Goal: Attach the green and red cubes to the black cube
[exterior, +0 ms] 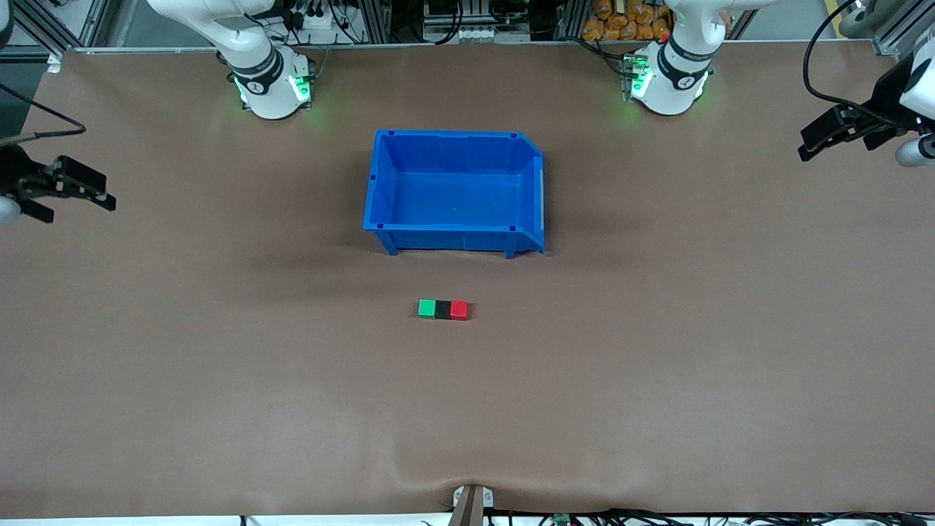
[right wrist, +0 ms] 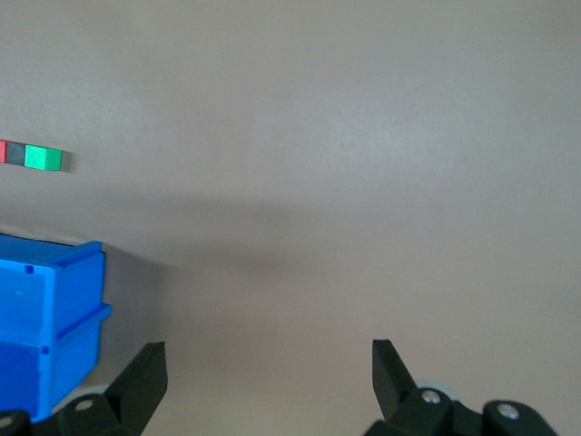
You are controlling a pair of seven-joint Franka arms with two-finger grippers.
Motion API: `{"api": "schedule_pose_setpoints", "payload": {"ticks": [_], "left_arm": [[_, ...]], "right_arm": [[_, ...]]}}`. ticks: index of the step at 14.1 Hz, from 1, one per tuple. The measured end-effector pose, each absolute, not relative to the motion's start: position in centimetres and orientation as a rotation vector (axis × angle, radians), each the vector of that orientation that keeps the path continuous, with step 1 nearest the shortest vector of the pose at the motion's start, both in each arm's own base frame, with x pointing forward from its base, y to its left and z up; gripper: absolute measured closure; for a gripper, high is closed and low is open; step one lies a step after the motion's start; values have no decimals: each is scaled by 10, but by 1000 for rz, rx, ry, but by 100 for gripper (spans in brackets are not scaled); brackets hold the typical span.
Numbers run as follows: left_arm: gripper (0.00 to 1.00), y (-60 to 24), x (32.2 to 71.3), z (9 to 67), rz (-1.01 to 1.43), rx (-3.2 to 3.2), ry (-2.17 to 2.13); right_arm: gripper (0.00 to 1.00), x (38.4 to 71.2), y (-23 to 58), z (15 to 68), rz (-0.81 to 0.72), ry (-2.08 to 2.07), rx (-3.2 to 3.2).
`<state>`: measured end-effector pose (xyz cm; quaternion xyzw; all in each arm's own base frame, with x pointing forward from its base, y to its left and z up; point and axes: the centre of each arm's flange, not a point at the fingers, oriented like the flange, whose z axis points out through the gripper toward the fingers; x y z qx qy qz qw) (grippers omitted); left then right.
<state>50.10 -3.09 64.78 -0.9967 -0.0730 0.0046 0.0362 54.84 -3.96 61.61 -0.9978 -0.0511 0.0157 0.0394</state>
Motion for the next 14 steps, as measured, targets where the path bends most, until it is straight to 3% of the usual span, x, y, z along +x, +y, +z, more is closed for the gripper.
{"api": "schedule_pose_setpoints", "payload": {"ticks": [7,14], "left_arm": [[0,-37,505,650,3,-3063,-204],[0,-53,510,655,-13,-3083,-161]], "right_arm": [[0,522,-28,627,200,-12,-3091],[0,515,-15,638,176,32,-3098]]}}
